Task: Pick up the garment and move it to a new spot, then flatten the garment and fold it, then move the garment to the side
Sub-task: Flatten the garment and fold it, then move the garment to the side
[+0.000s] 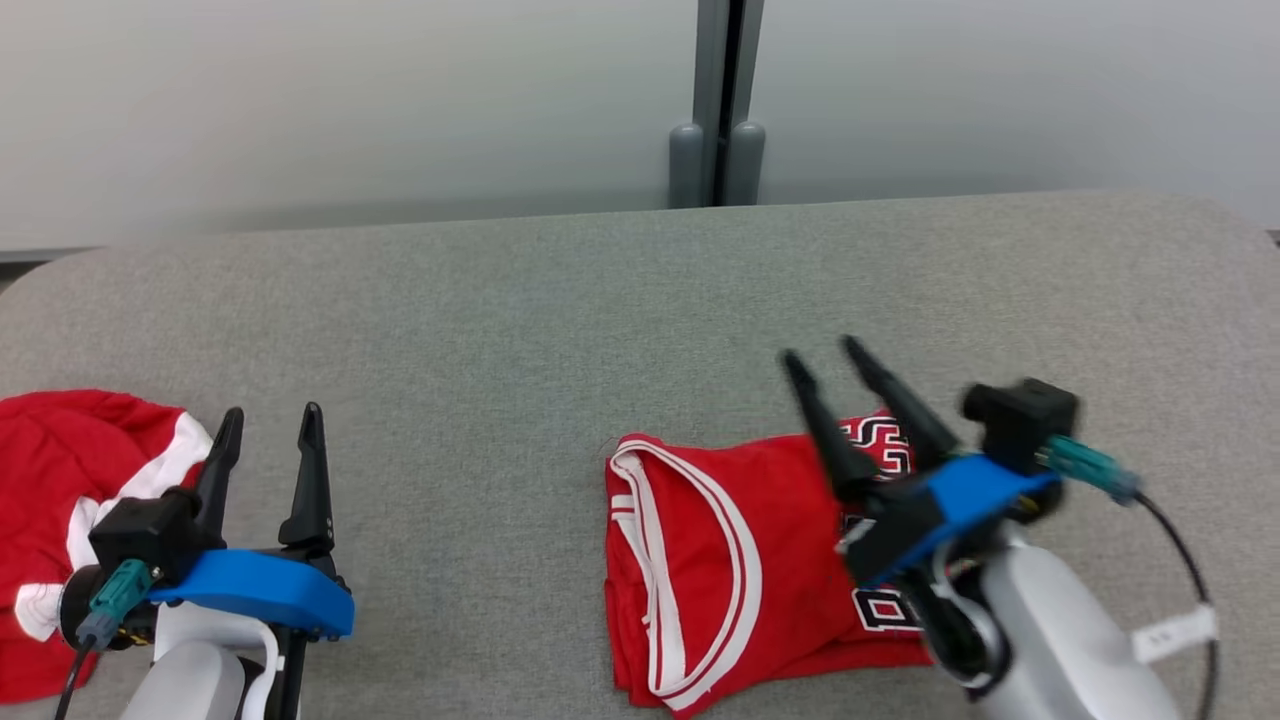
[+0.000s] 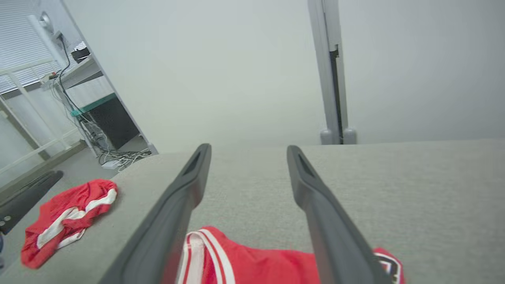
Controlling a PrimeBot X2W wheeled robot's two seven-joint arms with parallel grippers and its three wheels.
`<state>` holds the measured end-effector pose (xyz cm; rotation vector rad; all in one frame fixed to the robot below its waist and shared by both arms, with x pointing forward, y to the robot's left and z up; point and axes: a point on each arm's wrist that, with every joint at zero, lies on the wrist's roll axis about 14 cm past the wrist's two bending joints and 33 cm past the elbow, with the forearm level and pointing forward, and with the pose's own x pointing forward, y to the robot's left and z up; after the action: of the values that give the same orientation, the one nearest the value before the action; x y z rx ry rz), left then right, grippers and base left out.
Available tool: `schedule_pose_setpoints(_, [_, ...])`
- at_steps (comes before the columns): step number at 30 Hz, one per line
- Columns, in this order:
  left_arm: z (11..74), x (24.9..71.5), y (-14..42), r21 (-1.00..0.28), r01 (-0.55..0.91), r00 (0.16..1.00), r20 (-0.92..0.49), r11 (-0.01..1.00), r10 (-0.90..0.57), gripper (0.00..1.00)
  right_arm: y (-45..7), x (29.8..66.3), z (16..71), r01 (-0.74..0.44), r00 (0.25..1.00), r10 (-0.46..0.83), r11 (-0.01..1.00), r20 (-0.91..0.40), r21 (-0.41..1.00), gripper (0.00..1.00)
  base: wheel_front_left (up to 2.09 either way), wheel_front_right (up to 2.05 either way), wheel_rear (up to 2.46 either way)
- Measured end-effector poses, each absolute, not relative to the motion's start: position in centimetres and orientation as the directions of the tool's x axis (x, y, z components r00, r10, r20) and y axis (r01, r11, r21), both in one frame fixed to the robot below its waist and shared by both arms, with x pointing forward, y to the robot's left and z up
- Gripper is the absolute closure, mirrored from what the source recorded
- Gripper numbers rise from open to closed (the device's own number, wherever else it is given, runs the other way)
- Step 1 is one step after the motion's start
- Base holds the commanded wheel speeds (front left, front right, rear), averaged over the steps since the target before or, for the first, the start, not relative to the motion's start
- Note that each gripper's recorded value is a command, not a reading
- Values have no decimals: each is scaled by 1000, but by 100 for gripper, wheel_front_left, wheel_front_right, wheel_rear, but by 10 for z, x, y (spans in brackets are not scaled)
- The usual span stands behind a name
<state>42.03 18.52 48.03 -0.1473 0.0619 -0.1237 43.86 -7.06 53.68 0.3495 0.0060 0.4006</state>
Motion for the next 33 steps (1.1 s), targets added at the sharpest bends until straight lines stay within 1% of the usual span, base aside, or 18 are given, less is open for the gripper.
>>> schedule_pose_setpoints(3, [485, 418, 181, -158, 125, 990, -38, 979, -133, 0, -118, 430, 539, -275, 961, 262, 920, 83, 281, 0, 0, 0, 0])
schedule_pose_setpoints(7, [487, 412, 179, -163, 125, 991, -31, 979, -132, 0, -171, 413, 538, -140, 989, 127, 967, 76, 213, 0, 0, 0, 0])
schedule_pose_setpoints(10, [487, 407, 175, -169, 127, 991, -26, 977, -133, 0, -199, 398, 537, -64, 997, 54, 984, 63, 167, 0, 0, 0, 0])
schedule_pose_setpoints(12, [487, 403, 174, -173, 128, 991, -25, 977, -134, 0, -210, 390, 537, -35, 998, 26, 988, 63, 153, 0, 0, 0, 0])
schedule_pose_setpoints(17, [489, 395, 171, -177, 127, 991, -17, 976, -132, 0, -217, 377, 535, -22, 999, 18, 996, 52, 86, 0, 0, 0, 0])
schedule_pose_setpoints(33, [488, 383, 179, -180, 100, 994, -16, 979, -104, 0, -215, 374, 518, -28, 1000, 28, 995, -2, 99, 0, 0, 0, 0])
